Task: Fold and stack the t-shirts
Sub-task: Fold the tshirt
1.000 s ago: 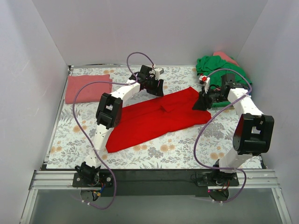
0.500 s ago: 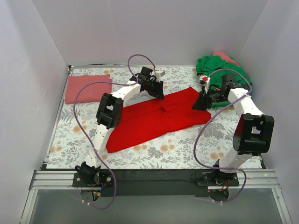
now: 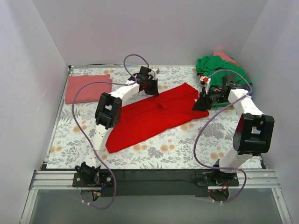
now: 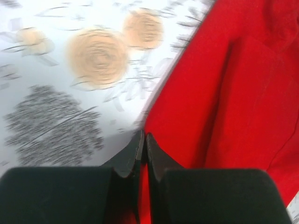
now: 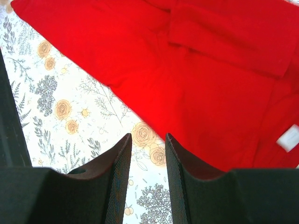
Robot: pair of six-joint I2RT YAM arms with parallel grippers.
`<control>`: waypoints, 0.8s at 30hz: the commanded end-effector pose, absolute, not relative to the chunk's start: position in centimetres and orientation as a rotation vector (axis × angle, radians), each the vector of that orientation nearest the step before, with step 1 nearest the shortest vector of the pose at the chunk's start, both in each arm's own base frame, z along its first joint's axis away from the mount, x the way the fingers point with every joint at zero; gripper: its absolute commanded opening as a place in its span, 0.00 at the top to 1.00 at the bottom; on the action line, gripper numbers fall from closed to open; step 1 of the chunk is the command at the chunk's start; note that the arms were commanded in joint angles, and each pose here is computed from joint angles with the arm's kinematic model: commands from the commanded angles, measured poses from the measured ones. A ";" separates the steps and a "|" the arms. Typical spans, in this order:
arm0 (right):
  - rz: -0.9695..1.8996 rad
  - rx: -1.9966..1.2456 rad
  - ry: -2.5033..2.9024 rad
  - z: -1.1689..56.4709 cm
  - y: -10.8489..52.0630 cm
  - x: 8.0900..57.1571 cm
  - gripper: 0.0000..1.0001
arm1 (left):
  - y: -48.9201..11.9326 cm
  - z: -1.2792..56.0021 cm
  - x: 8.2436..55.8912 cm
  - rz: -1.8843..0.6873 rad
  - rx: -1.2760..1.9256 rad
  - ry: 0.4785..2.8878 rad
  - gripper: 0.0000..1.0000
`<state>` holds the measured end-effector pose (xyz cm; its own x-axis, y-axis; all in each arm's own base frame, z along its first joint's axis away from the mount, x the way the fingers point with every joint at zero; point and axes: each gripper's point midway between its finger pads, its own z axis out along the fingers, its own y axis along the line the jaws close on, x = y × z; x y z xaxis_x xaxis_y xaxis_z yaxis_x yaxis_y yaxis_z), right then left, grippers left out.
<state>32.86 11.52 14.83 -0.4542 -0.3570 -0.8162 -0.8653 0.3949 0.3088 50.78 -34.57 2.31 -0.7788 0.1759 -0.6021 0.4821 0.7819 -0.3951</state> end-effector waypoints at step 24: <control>0.791 -1.945 1.457 12.5 24.1 26.1 0.48 | -16.2 25.2 53.3 -0.356 -0.058 2.044 0.38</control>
<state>28.20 21.35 12.61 -0.0671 -0.6063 -0.7924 -0.9961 -0.0049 0.0880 53.97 -19.07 10.13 -0.7527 -0.1796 -0.6334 0.0564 0.9409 -0.3339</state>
